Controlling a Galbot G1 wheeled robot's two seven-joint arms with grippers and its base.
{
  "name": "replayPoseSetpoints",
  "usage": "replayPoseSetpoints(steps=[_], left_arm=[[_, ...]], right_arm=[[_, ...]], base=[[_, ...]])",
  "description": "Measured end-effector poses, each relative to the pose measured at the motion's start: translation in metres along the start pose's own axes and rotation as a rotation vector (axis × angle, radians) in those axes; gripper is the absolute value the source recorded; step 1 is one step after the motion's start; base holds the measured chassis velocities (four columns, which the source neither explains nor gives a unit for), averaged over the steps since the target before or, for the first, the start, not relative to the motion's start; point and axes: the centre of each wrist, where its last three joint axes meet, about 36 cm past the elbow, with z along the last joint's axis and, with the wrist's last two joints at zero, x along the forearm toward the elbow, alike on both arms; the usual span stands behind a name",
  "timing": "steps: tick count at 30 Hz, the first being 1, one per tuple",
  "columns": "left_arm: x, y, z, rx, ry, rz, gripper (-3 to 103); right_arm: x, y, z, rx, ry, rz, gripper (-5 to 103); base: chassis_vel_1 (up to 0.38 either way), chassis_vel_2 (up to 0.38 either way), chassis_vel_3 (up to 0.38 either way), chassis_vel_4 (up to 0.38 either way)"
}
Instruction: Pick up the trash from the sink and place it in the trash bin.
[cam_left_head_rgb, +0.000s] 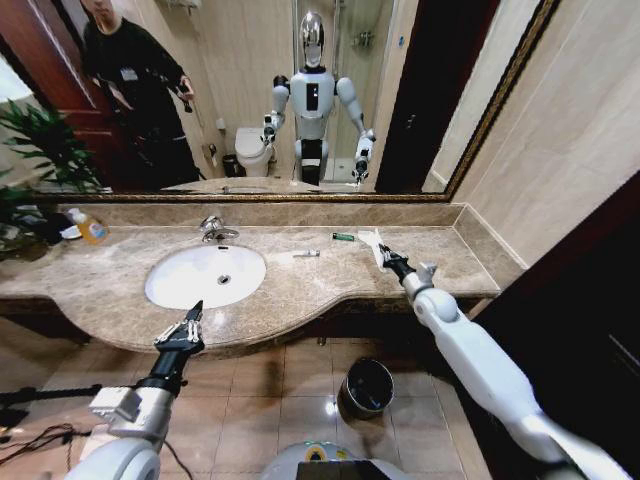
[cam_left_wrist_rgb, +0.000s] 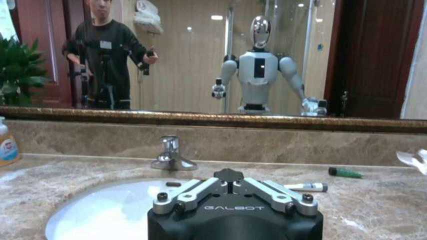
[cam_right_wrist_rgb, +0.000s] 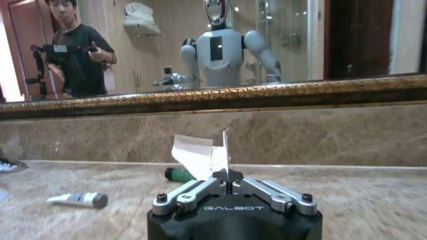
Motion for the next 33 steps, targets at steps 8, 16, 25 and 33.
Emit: replayPoseSetpoints(steps=[8,16,25,33], left_arm=[[0.000,0.000,0.000,0.000,0.000,0.000,0],[0.000,0.000,0.000,0.000,0.000,-0.001,0],[0.000,0.000,0.000,0.000,0.000,0.000,0],[0.000,0.000,0.000,0.000,0.000,-0.001,0]], right_arm=[[0.056,-0.006,0.008,0.035,-0.002,0.032,0],[0.132,0.012,0.019,0.036,0.018,-0.003,0],[0.190,0.034,0.071,0.054,0.082,-0.008,0],[0.217,0.041,0.117,0.054,0.190,0.015,0]], base=[[0.000,0.000,0.000,0.000],[0.000,0.000,0.000,0.000],[0.000,0.000,0.000,0.000],[0.000,0.000,0.000,0.000]])
